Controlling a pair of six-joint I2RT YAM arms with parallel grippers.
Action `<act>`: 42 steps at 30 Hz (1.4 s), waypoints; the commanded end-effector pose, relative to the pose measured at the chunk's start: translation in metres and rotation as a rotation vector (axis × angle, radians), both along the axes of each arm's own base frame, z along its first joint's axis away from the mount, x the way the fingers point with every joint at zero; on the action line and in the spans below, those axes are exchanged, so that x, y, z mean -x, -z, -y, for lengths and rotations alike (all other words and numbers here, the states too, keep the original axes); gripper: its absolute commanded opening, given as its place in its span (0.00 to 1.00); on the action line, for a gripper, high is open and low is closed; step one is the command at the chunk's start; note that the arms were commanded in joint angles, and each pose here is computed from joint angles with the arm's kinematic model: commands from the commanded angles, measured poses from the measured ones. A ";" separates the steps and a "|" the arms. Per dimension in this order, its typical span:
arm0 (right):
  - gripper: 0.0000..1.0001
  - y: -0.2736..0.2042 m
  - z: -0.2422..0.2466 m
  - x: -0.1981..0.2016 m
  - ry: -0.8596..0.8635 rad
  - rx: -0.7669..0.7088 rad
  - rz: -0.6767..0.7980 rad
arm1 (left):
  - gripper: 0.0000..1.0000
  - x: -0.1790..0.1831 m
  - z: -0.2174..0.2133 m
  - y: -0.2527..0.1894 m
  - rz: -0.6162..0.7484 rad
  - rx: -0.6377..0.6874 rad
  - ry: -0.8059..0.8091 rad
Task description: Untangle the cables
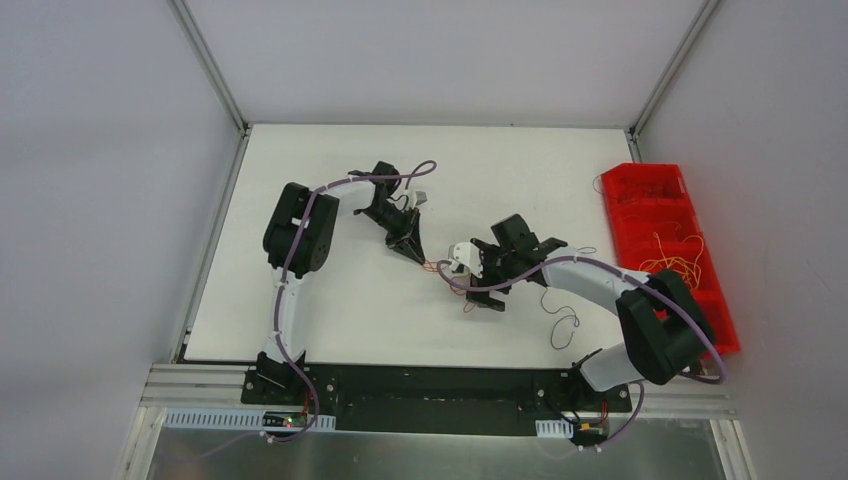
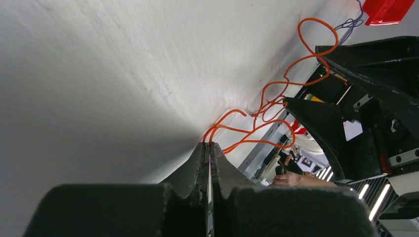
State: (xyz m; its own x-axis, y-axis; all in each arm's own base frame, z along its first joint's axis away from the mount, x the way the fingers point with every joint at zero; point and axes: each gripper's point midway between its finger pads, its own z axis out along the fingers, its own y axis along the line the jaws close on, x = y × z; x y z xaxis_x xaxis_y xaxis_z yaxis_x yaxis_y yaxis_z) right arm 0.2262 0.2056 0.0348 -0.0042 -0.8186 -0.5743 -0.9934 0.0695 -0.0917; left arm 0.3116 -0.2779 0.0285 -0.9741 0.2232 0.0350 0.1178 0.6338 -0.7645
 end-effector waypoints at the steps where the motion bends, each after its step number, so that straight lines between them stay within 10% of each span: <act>1: 0.97 -0.007 -0.019 -0.044 -0.068 -0.028 0.177 | 0.00 -0.005 0.010 -0.009 0.010 0.036 0.013; 22: 0.75 0.007 -0.060 -0.042 -0.100 -0.036 0.013 | 0.00 0.012 0.067 0.013 -0.098 0.058 0.062; 33: 0.00 0.008 -0.059 -0.030 -0.097 0.001 -0.008 | 0.00 0.010 0.064 0.014 -0.073 0.043 0.044; 37: 0.00 0.000 -0.041 -0.027 -0.061 0.019 -0.019 | 0.00 0.009 0.052 0.001 -0.003 0.041 0.052; 42: 0.00 -0.038 -0.021 -0.029 0.061 -0.019 -0.070 | 0.43 -0.008 0.018 -0.031 0.101 0.052 -0.006</act>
